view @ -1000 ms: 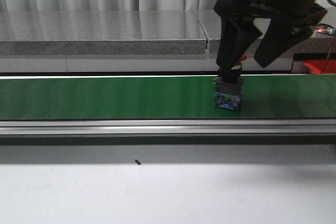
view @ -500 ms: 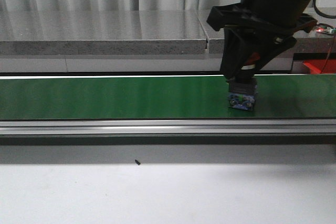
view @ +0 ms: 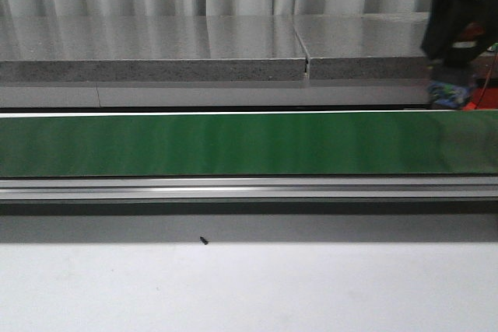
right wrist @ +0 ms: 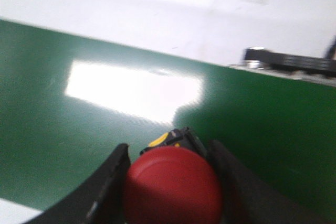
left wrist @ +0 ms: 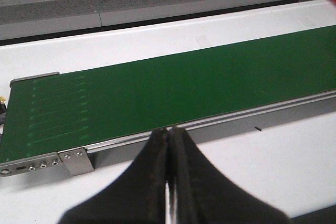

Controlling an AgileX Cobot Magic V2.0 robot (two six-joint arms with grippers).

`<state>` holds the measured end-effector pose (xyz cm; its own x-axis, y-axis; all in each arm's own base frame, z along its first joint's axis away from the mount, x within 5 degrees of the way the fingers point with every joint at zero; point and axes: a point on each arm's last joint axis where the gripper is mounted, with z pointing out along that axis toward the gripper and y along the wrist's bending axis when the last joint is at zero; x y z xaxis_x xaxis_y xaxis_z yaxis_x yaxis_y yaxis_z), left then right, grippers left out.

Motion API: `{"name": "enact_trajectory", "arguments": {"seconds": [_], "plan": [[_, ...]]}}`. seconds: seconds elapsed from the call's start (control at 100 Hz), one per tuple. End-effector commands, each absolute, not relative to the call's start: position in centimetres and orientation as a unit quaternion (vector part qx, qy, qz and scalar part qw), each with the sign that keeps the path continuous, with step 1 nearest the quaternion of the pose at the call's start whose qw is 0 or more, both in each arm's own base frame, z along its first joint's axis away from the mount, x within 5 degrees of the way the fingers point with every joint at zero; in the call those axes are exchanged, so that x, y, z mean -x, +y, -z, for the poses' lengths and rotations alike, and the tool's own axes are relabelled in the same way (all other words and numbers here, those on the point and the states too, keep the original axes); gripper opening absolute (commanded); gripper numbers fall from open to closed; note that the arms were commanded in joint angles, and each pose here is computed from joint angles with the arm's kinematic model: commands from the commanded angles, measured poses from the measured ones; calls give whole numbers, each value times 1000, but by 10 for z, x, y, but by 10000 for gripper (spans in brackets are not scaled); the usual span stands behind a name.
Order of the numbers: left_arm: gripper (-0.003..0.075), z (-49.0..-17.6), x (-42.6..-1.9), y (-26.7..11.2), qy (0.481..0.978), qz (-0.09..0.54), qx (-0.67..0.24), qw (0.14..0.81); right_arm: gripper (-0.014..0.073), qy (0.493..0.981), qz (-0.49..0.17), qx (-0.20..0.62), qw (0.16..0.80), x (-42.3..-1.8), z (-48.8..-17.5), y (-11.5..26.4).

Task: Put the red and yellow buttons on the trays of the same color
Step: 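Lower the red button into the red tray and open the right gripper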

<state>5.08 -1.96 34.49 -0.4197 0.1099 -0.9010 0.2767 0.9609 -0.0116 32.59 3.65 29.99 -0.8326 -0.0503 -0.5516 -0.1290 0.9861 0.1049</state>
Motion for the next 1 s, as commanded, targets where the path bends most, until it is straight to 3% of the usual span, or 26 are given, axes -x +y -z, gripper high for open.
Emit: {"name": "enact_trajectory", "arguments": {"seconds": [0.0, 0.2, 0.41, 0.99], "plan": [[-19, -358, -53, -21, 815, 92, -107, 562, 139, 936, -42, 10, 349, -324, -334, 6], [-19, -358, -53, -21, 815, 92, -107, 562, 139, 924, -3, -75, 375, -327, -349, -57], [-19, -358, -53, -21, 815, 92, -107, 562, 139, 918, 21, -137, 373, -335, -344, -106], [-19, -358, -53, -21, 815, 92, -107, 562, 139, 921, -18, -177, 347, -406, -269, -131]]}}
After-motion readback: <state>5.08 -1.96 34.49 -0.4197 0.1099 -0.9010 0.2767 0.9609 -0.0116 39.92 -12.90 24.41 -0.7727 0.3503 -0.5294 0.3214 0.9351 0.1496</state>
